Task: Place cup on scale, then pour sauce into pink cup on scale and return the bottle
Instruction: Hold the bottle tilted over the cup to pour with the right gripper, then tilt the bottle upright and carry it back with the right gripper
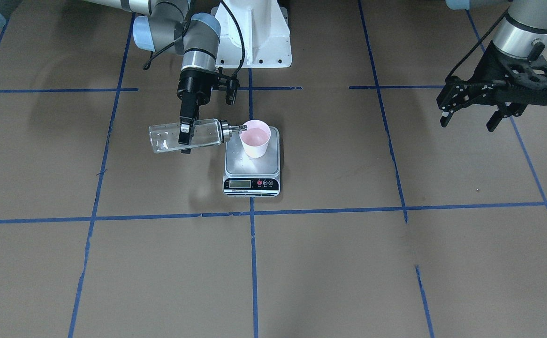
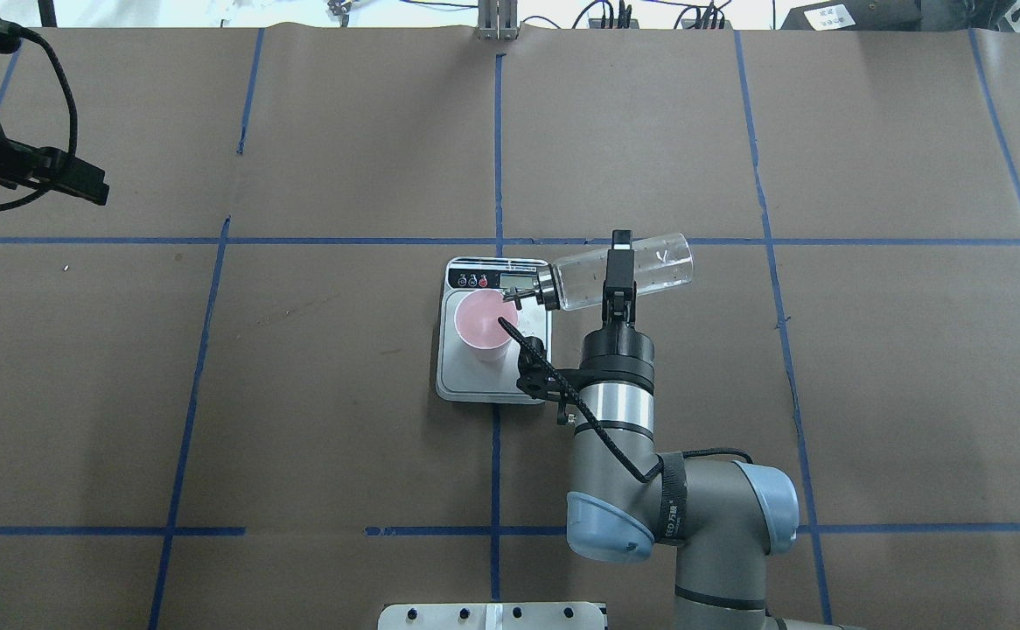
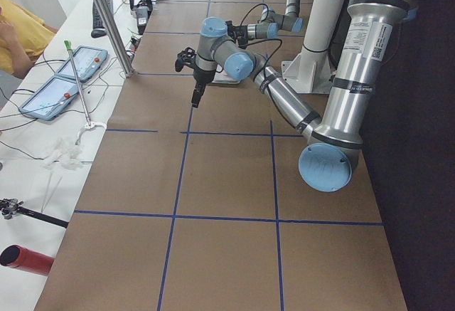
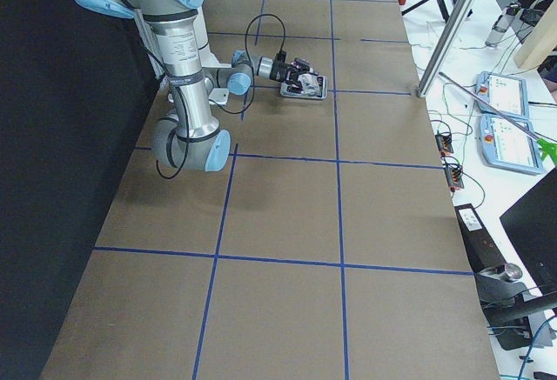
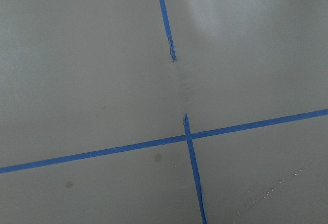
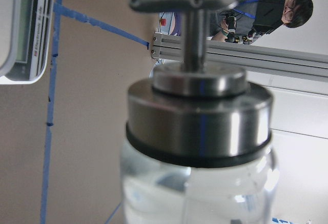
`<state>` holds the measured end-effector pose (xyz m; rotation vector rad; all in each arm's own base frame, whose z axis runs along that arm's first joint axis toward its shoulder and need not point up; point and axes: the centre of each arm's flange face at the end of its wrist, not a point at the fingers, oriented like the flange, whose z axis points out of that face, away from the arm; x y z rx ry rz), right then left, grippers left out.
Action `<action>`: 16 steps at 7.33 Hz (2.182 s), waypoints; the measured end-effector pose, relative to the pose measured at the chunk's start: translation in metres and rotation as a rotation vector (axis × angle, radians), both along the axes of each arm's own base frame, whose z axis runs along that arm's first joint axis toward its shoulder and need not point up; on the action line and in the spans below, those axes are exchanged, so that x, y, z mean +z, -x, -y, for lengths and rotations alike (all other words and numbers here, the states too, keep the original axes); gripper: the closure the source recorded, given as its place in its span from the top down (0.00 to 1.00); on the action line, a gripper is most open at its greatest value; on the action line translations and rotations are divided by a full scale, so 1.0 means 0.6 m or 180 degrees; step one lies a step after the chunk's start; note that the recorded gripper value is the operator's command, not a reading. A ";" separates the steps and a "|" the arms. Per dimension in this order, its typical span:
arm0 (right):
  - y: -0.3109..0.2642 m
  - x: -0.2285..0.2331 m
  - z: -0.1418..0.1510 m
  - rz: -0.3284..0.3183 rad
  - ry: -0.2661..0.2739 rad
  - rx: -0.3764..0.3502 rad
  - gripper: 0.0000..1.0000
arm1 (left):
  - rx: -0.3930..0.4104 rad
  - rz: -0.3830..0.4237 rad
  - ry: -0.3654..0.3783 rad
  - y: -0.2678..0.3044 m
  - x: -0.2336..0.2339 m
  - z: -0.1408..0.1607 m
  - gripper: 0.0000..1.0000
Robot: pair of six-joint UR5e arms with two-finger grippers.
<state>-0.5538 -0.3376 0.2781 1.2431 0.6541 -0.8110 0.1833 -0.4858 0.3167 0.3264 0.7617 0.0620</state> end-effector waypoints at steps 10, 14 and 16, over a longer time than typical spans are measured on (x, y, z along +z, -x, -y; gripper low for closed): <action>-0.071 -0.036 -0.008 -0.0344 -0.0124 -0.0022 0.00 | -0.0004 0.0006 0.0014 -0.001 0.002 0.000 1.00; -0.069 -0.003 -0.027 0.1174 0.0052 0.0070 0.00 | -0.0012 -0.0001 0.0016 -0.001 0.000 0.000 1.00; -0.073 -0.008 -0.033 0.2324 0.0236 0.0065 0.00 | -0.0020 -0.0008 0.0018 -0.001 -0.002 0.000 1.00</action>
